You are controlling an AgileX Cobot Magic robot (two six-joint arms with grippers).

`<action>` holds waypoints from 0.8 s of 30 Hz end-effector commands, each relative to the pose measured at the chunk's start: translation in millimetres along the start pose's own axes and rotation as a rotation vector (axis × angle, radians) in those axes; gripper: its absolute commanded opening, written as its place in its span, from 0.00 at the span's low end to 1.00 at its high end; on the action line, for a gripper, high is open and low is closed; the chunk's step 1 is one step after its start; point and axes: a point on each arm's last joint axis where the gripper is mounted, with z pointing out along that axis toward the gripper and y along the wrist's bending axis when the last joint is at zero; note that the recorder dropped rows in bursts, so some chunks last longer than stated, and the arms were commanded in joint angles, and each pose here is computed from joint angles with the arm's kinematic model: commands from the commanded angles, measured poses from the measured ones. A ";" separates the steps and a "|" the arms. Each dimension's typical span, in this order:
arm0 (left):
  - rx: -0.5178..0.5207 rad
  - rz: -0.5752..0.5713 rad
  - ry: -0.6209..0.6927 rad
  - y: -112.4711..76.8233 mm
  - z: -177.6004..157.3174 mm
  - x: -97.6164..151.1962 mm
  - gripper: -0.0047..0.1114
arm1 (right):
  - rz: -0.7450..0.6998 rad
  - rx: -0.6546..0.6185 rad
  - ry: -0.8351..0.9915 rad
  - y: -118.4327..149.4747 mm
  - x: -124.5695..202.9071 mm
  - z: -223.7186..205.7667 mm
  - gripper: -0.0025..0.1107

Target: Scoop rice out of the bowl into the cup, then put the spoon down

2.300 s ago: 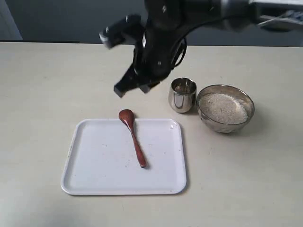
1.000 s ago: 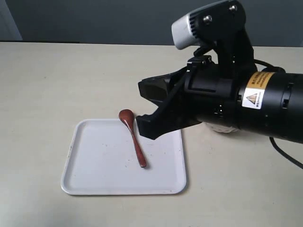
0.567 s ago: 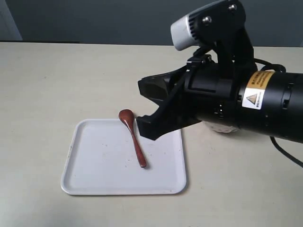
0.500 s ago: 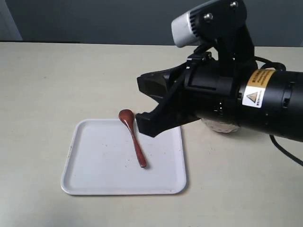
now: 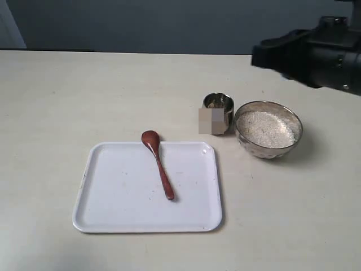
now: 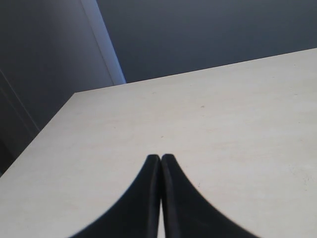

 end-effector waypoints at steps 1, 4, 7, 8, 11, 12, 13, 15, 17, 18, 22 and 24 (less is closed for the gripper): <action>0.001 -0.010 -0.019 0.1 -0.6 -2.1 0.04 | 0.019 0.123 -0.029 -29.2 -11.2 -39.3 0.02; 0.001 -0.010 -0.019 0.1 -0.6 -2.1 0.04 | -0.028 0.207 -0.085 -39.2 -17.8 -76.4 0.02; 0.001 -0.010 -0.019 0.1 -0.6 -2.1 0.04 | -0.065 0.307 -0.119 -43.7 -15.3 -114.6 0.02; 0.001 -0.010 -0.019 0.1 -0.6 -2.1 0.04 | -0.072 0.343 -0.137 -45.3 -13.0 -124.3 0.02; 0.001 -0.010 -0.019 0.1 -0.6 -2.1 0.04 | -0.083 0.429 -0.193 -46.4 7.4 -148.0 0.02; 0.001 -0.010 -0.019 0.1 -0.6 -2.1 0.04 | -0.077 0.454 -0.203 -47.4 17.2 -152.2 0.02; 0.001 -0.010 -0.019 0.1 -0.6 -2.1 0.04 | -0.074 0.467 -0.209 -47.7 27.9 -154.7 0.02; 0.001 -0.010 -0.019 0.1 -0.6 -2.1 0.04 | -0.055 0.485 -0.212 -49.4 50.7 -155.8 0.02; 0.001 -0.010 -0.019 0.1 -0.6 -2.1 0.04 | -0.048 0.495 -0.246 -53.0 79.4 -152.3 0.02; 0.001 -0.010 -0.019 0.1 -0.6 -2.1 0.04 | -0.049 0.497 -0.265 -54.1 86.7 -151.2 0.02; 0.001 -0.010 -0.019 0.1 -0.6 -2.1 0.04 | -0.006 0.488 -0.401 -61.5 131.5 -142.4 0.02; 0.001 -0.010 -0.019 0.1 -0.6 -2.1 0.04 | -0.003 0.488 -0.406 -64.2 146.9 -138.5 0.02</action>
